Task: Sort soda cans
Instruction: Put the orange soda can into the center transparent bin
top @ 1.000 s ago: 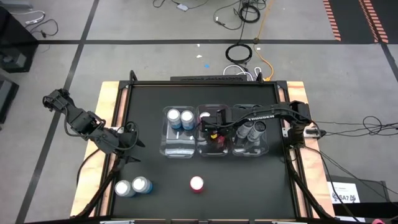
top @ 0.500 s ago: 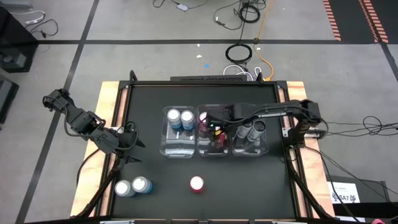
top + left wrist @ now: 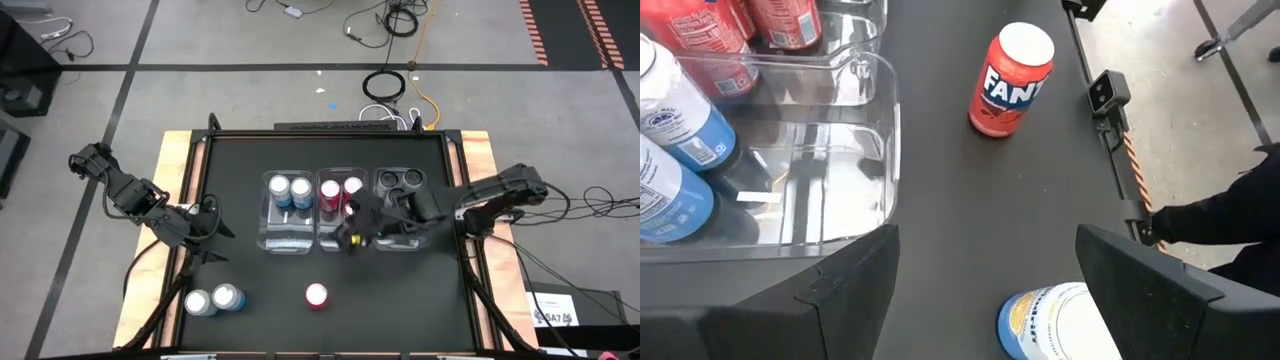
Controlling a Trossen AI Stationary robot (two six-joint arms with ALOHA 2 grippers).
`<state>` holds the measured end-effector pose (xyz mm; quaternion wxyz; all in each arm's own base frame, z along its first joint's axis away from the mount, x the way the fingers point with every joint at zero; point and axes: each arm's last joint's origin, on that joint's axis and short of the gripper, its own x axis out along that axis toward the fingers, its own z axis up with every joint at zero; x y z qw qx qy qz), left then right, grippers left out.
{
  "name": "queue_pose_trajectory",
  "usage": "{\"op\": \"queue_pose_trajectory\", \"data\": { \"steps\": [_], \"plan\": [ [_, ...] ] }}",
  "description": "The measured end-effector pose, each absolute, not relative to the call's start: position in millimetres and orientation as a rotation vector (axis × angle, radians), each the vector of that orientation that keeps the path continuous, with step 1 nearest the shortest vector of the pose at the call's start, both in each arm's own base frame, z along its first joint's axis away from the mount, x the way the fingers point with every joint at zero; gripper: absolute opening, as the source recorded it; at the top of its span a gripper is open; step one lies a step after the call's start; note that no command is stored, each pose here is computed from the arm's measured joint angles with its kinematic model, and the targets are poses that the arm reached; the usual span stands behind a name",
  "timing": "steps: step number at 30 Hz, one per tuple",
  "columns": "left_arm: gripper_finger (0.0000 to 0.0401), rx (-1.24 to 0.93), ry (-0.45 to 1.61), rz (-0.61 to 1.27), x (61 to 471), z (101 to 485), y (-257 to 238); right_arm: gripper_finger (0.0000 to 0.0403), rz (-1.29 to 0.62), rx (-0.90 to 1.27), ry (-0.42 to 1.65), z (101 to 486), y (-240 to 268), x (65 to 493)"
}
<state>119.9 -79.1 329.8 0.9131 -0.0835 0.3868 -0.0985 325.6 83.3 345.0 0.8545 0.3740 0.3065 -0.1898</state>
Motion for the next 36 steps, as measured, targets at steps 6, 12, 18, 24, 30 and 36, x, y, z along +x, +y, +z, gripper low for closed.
{"op": "queue_pose_trajectory", "data": {
  "steps": [6,12,18,24,30,36],
  "plan": [
    [0.0314,-0.173,0.794,-0.204,120.0,330.0,-79.2,0.0364,-0.276,0.796,0.61,339.7,118.1,344.5],
    [0.0314,-0.18,0.781,-0.209,121.0,331.1,-79.8,0.0364,-0.33,0.729,0.751,339.6,141.5,375.1],
    [0.0314,-0.182,0.779,-0.209,121.0,331.2,-79.8,0.0364,-0.346,0.689,0.882,350.0,158.2,407.7],
    [0.0314,-0.181,0.78,-0.209,121.0,331.2,-79.9,0.0364,-0.34,0.696,1.02,315.2,170.3,429.3],
    [0.0314,-0.18,0.783,-0.209,120.9,330.9,-79.8,0.0364,-0.426,0.692,1.133,283.5,186.6,429.0],
    [0.0314,-0.175,0.783,-0.21,120.8,330.9,-79.7,0.0364,-0.438,0.706,1.145,269.7,198.7,431.3]
  ]
}}
